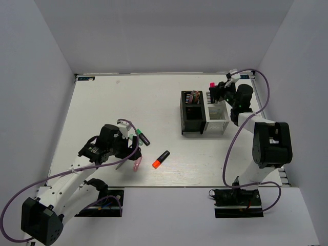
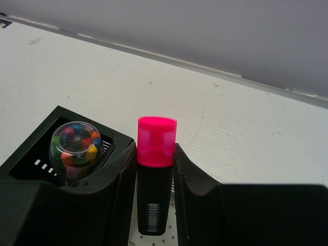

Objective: Sort the stationery into containers
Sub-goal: Place the stationery into the container, then grab a piece of stationery with the left arm

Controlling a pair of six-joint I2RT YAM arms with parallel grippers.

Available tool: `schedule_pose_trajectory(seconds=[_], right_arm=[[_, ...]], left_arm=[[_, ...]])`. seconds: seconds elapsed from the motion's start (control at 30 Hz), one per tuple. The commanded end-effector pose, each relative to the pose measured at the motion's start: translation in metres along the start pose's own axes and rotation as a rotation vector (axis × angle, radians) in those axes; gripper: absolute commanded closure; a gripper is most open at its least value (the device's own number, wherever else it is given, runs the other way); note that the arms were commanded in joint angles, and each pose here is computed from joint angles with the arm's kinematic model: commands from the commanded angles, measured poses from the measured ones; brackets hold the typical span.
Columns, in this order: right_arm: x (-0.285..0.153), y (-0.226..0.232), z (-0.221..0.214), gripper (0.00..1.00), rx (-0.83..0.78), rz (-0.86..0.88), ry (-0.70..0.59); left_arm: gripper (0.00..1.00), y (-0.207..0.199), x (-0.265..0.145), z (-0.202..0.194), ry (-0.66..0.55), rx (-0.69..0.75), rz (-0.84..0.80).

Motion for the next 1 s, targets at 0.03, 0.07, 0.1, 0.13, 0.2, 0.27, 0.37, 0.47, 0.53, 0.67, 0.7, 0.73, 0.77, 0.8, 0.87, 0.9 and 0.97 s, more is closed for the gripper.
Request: schedule_pose_trajectory(seconds=[0.03,0.07,0.1,0.13,0.2,0.27,0.37,0.47,0.53,0.67,0.7,0.73,0.77,0.8,0.87,0.9,0.97], right_arm=[[-0.002,0.006,0.014,0.67,-0.001,0.082,-0.052],[-0.004,0.007,0.012,0.55,-0.001,0.098,-0.042],[-0.007,0.008,0.014,0.35,-0.005,0.099,-0.045],[-0.008,0.008,0.012,0.33,-0.005,0.100,-0.039],[-0.011,0.013,0.017,0.33,0.002,0.108,-0.039],[-0.012,0.017,0.024,0.37,0.005,0.120,-0.041],[-0.023,0.014,0.045,0.60,0.020,0.110,-0.058],[-0.034,0.020,0.059,1.00,0.092,0.061,-0.016],[-0.053,0.027,0.046,0.87,0.182,0.030,0.152],[-0.093,0.056,0.021,0.24,0.247,0.128,0.359],[-0.100,0.057,0.016,0.32,0.258,0.136,0.368],[-0.114,0.069,0.027,0.45,0.228,0.149,0.333],[-0.121,0.070,0.014,0.69,0.246,0.146,0.349],[-0.133,0.074,0.007,0.77,0.246,0.140,0.345],[-0.150,0.083,0.007,0.92,0.192,0.169,0.314],[-0.156,0.083,0.000,0.92,0.201,0.164,0.319],[-0.166,0.091,-0.003,0.83,0.202,0.180,0.313]], left_arm=[[0.00,-0.003,0.002,0.003,-0.010,0.002,-0.027],[0.00,-0.004,0.003,0.003,-0.013,-0.002,-0.038],[0.00,-0.006,0.005,0.005,-0.024,-0.018,-0.044],[0.11,-0.006,0.006,0.007,-0.033,-0.019,-0.047],[0.32,-0.011,0.009,0.019,-0.059,-0.007,-0.073],[0.68,-0.017,0.015,0.021,-0.034,0.032,-0.065],[0.72,-0.035,0.027,0.035,0.013,0.173,-0.053],[0.46,-0.054,0.043,0.043,0.053,0.311,-0.051],[0.35,-0.065,0.047,0.054,0.048,0.373,-0.046],[0.21,-0.073,0.077,0.050,0.126,0.453,-0.031],[0.21,-0.079,0.082,0.053,0.113,0.469,-0.030],[0.21,-0.083,0.085,0.057,0.109,0.481,-0.026],[0.20,-0.084,0.097,0.054,0.140,0.508,-0.011],[0.20,-0.086,0.100,0.060,0.130,0.522,0.007],[0.20,-0.087,0.115,0.057,0.149,0.543,0.031],[0.20,-0.088,0.119,0.055,0.158,0.543,0.025],[0.20,-0.090,0.131,0.054,0.158,0.537,0.013]])
Point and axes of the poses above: each gripper's point midway between its finger pads, its own x axis out along the fingers, its own y axis along the line the jaws close on, z = x × y, the point moved 2 cm from there along -x, back along the fingers, and after that the axes turned 15 degrees about x, right-handed, at the moved point
